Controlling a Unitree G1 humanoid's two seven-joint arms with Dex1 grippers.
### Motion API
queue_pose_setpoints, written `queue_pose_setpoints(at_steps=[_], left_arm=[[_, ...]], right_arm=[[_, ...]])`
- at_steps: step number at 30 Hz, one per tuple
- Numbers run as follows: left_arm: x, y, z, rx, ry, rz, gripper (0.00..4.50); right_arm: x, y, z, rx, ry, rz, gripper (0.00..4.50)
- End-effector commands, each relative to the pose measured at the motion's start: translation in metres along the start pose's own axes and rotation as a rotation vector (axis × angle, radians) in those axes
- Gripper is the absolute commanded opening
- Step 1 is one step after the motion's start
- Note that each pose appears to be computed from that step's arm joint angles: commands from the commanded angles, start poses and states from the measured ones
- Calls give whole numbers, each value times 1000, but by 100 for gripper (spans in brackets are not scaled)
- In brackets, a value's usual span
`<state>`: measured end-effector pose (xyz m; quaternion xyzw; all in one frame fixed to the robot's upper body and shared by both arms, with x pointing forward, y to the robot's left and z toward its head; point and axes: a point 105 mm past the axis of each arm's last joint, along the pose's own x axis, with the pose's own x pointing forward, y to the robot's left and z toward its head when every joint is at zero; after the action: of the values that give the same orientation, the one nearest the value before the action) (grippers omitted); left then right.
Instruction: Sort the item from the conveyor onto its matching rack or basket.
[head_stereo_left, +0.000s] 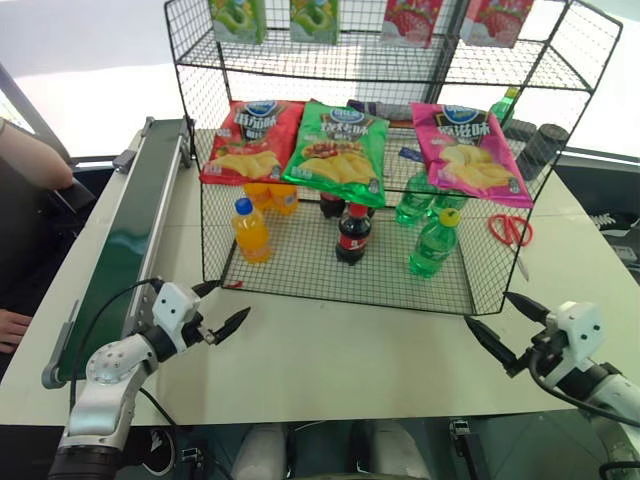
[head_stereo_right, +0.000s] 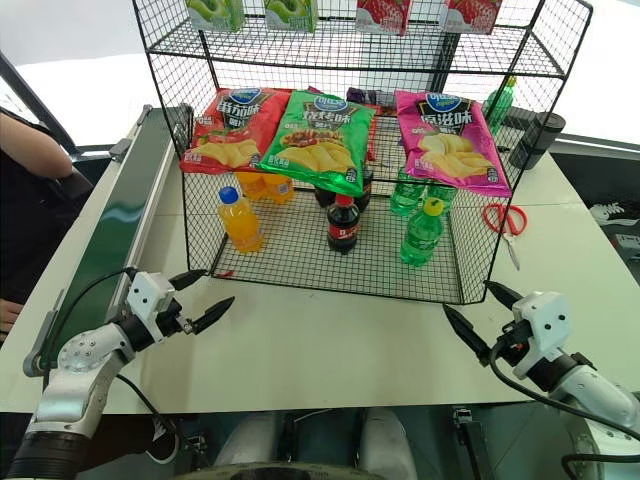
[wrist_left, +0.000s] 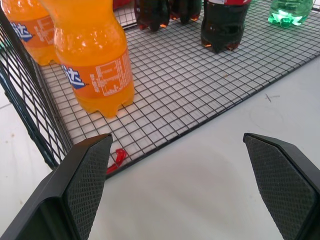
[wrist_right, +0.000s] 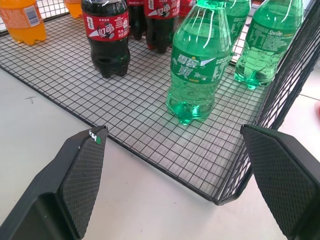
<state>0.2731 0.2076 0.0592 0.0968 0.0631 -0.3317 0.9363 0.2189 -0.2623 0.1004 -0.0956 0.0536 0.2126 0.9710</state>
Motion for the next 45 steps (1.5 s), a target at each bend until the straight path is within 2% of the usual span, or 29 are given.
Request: queue_pose_setpoints(at_steps=[1,19,45], left_arm=[[-4,3,8,5,-24,3,450],[-1,5,9,22,-34,37,450],[2,-4,17,35,-56,-24,450]], right_arm=[[-3,-6,7,-33,-26,-18,442],[-1,-5,5,-36,-35,-23,442],[3,-4,2,-43,-37,-15,442]])
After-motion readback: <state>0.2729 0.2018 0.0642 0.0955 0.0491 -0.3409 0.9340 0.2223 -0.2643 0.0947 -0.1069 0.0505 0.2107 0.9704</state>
